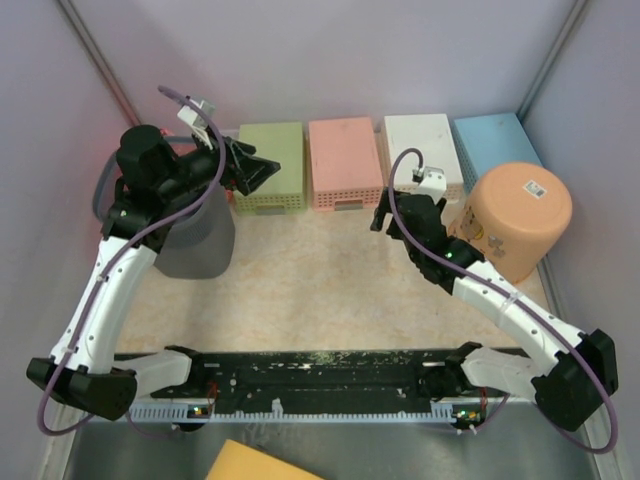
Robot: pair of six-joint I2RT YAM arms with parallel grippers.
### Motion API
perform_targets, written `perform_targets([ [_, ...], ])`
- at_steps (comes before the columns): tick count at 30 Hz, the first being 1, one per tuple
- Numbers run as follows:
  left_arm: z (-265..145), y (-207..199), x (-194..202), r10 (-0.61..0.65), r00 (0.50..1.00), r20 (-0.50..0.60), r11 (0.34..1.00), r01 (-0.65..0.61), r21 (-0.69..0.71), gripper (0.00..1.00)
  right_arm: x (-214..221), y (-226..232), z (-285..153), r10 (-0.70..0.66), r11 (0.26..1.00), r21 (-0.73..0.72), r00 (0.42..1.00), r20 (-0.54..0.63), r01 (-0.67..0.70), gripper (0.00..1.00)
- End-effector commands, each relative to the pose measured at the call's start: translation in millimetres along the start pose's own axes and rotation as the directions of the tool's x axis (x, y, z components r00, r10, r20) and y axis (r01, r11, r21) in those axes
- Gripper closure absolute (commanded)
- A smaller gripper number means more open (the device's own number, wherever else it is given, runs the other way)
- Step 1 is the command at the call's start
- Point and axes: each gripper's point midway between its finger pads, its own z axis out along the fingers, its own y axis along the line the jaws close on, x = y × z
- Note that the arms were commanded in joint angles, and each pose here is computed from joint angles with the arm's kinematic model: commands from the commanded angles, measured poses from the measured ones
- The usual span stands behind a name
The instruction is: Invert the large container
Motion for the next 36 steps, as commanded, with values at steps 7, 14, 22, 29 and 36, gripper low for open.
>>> perform_targets([
  [7,17.6,32.2,27.5,0.013,0.997,-0.07,0.991,-0.022,-0.129,0.01,-32.8,-26.9,-3.8,0.003,0.985,0.17,0.994,0.112,-0.023,0.14],
  [14,32.1,61.2,51.1,-0.06,0.99,-0.124,0.971,0.029,-0.238,0.01,-51.6,-30.2,-8.7,0.014,0.977,0.206,0.987,0.162,-0.048,0.13],
  [22,37.1,83.5,58.8,-0.102,0.988,-0.118,0.935,0.055,-0.351,0.01,-53.1,-37.1,-10.7,0.002,0.97,0.24,0.985,0.172,-0.044,0.12],
  [29,39.7,94.2,60.4,-0.102,0.989,-0.11,0.919,0.051,-0.39,0.01,-57.1,-39.1,-13.6,0.001,0.968,0.246,0.982,0.189,-0.049,0.12],
  [36,41.9,103.5,64.1,-0.127,0.987,-0.094,0.9,0.075,-0.429,0.01,-61.2,-44.2,-15.7,-0.006,0.962,0.268,0.977,0.211,-0.052,0.13],
])
